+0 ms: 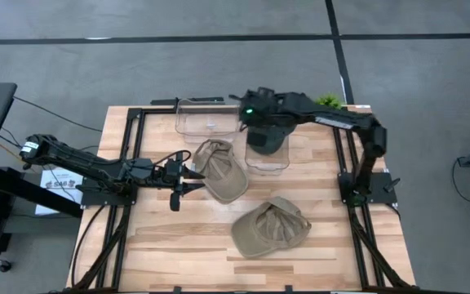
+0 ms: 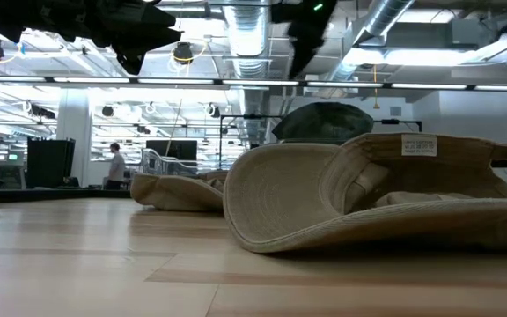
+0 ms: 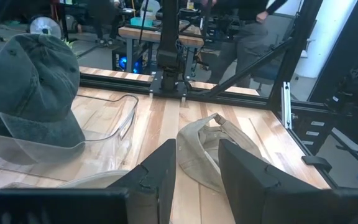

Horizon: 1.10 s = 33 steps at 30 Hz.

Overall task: Pick & Place hat
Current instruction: Put the gray cap into the right transparent bin

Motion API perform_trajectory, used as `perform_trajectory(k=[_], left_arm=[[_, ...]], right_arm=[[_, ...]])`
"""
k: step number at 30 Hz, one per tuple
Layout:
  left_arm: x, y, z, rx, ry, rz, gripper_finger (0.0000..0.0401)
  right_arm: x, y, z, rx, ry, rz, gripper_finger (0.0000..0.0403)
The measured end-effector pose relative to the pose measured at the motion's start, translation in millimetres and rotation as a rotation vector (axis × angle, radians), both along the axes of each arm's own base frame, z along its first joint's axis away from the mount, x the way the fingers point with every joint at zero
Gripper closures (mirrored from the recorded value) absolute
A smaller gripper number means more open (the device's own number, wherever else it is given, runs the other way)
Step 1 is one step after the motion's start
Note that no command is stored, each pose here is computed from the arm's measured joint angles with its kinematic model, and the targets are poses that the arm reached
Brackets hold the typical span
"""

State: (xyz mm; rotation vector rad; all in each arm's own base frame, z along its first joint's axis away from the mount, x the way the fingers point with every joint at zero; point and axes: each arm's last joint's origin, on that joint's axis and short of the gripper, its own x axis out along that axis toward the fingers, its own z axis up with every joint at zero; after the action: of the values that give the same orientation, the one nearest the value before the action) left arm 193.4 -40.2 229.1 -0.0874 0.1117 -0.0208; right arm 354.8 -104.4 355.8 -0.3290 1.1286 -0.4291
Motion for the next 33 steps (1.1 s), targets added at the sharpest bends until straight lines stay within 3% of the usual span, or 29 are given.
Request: perform_trajectory(k=[2,6,9,12,16,21,33], left_arm=[[0,0,0,0.0,0.0,0.0,0.0284],[0,0,0,0.0,-0.001,0.0,0.0284],[0,0,0,0.0,-0.001,0.0,0.0284],[0,0,0,0.0,-0.001,0.0,0.0284],[0,0,0,-0.003,-0.001,0.0,0.0284],[0,0,0,-0.009,-0.001,0.001,0.0284],[0,0,0,-0.009,-0.001,0.001,0.0284]], right_arm=[[-21,1,10,0.057,0.044,-0.005,0.0403],[-56,-6,20,0.272,0.102,-0.021,0.0403],[-70,-14,20,0.332,0.141,-0.07,0.0403],[-76,-27,20,0.289,0.156,-0.133,0.0403],[-76,-45,24,0.144,0.102,-0.216,0.0403],[-75,-63,25,0.096,0.062,-0.205,0.0403],[-61,-87,-11,0.318,0.126,-0.137,0.0403]])
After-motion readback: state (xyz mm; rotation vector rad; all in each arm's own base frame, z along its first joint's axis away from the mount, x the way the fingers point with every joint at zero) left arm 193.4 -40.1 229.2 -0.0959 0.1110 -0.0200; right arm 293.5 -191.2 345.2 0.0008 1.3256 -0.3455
